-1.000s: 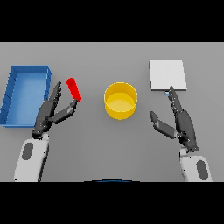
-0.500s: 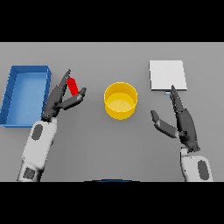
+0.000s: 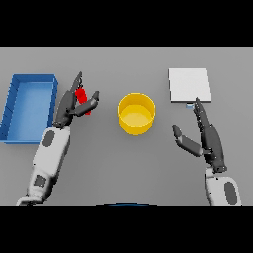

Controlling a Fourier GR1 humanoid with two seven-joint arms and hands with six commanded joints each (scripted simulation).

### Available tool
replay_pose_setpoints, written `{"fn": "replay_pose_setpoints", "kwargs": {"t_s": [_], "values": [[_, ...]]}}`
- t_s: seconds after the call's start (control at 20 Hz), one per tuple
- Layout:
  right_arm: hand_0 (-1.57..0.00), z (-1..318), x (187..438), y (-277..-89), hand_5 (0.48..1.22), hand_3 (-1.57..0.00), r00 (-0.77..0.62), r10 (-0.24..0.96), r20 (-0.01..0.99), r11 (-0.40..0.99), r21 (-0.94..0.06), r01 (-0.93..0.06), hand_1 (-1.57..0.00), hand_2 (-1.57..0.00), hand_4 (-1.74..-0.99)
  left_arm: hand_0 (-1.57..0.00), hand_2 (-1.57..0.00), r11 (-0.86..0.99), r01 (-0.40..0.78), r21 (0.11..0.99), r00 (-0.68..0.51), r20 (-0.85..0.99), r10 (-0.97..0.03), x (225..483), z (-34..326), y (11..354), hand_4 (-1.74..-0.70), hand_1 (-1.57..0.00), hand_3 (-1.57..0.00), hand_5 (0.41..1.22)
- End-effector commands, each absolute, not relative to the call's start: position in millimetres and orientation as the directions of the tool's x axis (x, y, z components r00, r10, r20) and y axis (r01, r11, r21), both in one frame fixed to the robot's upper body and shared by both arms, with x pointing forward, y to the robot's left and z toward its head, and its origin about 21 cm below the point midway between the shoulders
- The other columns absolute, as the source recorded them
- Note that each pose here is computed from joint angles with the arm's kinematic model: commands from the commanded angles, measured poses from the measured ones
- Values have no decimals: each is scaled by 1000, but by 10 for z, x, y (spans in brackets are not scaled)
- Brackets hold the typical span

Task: Pick up the red beaker and tilt it to pour out 1 green nut into yellow bowl. Pick up the yellow bowl and place it on the metallic measuring scale.

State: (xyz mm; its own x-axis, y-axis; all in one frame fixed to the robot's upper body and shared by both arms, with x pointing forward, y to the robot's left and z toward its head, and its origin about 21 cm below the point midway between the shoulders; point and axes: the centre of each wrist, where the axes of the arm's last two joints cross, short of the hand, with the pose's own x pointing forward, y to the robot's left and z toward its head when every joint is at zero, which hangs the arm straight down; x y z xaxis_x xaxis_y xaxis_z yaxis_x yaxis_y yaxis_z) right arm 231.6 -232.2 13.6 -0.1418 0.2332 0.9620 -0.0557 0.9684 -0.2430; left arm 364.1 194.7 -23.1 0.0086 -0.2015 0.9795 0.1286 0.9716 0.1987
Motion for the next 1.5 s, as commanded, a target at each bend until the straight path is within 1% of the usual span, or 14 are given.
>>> {"fn": "replay_pose_setpoints", "kwargs": {"t_s": [0.0,0.05,0.15,0.2,0.25,0.3,0.4,0.5,0.55,0.65,0.85,0.95,1.1,1.45], "values": [[1,144,2316,-2324,646,1,-144,238,961,967,-248,-54,1,1,-1246,1,-6,977,119,174,10,984,-177,3660,-251,1952,-1303,1,1,719],[1,162,2338,-2336,644,1,-144,234,962,968,-244,-56,1,1,-1244,-4,-54,980,114,162,14,986,-165,3689,-273,1932,-1328,-7,-37,738],[1,146,2327,-2327,645,1,-151,230,961,969,-240,-55,1,1,-1240,-207,-287,985,104,139,8,990,-141,3693,-312,1891,-1401,-230,-254,787],[1,170,2335,-2320,647,1,-155,238,959,967,-248,-49,1,1,-1236,-379,-457,986,86,142,3,990,-143,3702,-319,1855,-1410,-406,-518,874],[1,153,2328,-2341,648,1,-147,237,960,968,-246,-46,1,1,-1237,-551,-662,985,60,162,16,986,-163,3713,-329,1817,-1471,-588,-728,943],[1,147,2312,-2319,648,1,-152,229,962,970,-239,-50,1,1,-1239,-755,-844,978,58,199,3,980,-199,3714,-331,1799,-1519,-783,-884,999],[1,154,2314,-2284,648,1,-147,226,963,970,-236,-57,1,1,-1239,-1049,-1106,966,72,247,-24,969,-246,3733,-319,1746,-1589,-1067,-1058,1079],[1,165,2339,-2295,650,1,-153,232,961,969,-243,-52,1,1,-1242,-1237,-1273,967,85,242,-42,970,-239,3715,-333,1739,-1636,-1248,-1154,1130],[1,135,2316,-2283,647,1,-144,216,966,972,-227,-62,1,1,-1250,-1304,-1333,966,82,246,-27,969,-244,3731,-317,1730,-1597,-1313,-1237,1148],[1,164,2312,-2313,644,1,-148,211,966,973,-222,-60,1,1,-1255,-1400,-1419,966,77,245,-34,969,-243,3735,-325,1754,-1542,-1406,-1357,1174],[1,154,2319,-2293,644,1,-149,219,964,972,-230,-57,1,1,-1246,-1501,-1509,990,92,108,-79,992,-101,3739,-203,1796,-1660,-1503,-1484,1150],[1,128,2285,-2310,644,1,-160,230,960,969,-242,-58,1,1,-1236,-1526,-1531,991,105,89,-110,991,-77,3766,-58,1790,-1689,-1528,-1515,1140],[1,136,2305,-2290,647,1,-166,240,956,966,-252,-54,1,1,-1227,-1548,-1551,985,134,110,-131,987,-92,3832,136,1828,-1714,-1549,-1542,1132],[1,147,2316,-2315,661,1,-202,273,941,957,-287,-41,1,1,-1219,-1556,-1558,952,173,251,-150,962,-227,3880,335,1843,-1724,-1557,-1553,1139]]}}
